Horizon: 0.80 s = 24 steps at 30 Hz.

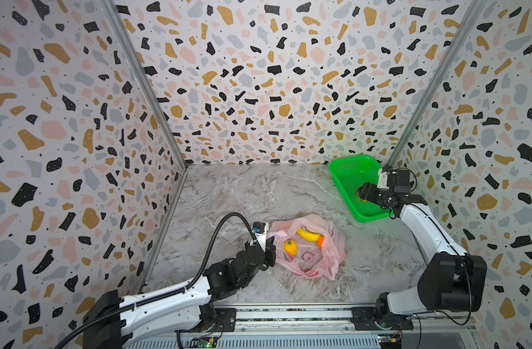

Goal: Untie the knot of the plastic bag and take out the fruit
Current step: Place the fruit in the basket.

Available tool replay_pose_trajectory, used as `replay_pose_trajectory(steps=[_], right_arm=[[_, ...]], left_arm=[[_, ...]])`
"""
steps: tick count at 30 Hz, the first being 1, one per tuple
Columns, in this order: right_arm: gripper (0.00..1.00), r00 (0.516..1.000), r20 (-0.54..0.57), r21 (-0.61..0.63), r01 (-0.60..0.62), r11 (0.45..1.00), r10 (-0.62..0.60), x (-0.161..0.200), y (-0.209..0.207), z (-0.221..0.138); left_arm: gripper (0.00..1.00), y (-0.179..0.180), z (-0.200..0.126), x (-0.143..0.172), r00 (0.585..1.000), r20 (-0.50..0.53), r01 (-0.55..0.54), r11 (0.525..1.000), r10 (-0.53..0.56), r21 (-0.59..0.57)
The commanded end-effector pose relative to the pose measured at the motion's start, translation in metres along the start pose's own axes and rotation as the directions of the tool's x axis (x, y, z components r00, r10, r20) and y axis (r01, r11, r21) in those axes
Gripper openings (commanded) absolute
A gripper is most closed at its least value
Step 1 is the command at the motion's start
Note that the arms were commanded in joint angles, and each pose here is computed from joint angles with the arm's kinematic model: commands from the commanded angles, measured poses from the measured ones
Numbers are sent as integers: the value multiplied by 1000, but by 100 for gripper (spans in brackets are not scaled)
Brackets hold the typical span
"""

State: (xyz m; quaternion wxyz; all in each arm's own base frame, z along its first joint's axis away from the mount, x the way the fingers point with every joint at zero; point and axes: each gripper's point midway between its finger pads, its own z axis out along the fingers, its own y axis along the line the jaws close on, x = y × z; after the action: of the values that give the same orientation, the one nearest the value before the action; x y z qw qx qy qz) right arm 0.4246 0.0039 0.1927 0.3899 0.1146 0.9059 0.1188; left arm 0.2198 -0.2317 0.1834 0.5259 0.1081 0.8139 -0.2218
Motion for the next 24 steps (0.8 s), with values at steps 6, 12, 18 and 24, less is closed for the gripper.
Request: replay_pose_trajectory(steps=[6,12,18,24], right_arm=[[66,999,25,54,-23,998,21,-14,-29,43],[67,1000,13,113,-24,993,22,-12,-43,62],[71,999,-30,141,-24,990,28,-4,-53,80],[81,998,-54,152,-18,988,27,3,-57,88]], left_arm=[[0,-1,-1,-9,1000,30,-9,1000,9,-8],[0,-2,0,-10,999,30,-13,1000,13,-8],[0,-3,0,-10,1000,25,-13,1000,13,-9],[0,1,-4,-14,999,35,-8,1000,9,-24]])
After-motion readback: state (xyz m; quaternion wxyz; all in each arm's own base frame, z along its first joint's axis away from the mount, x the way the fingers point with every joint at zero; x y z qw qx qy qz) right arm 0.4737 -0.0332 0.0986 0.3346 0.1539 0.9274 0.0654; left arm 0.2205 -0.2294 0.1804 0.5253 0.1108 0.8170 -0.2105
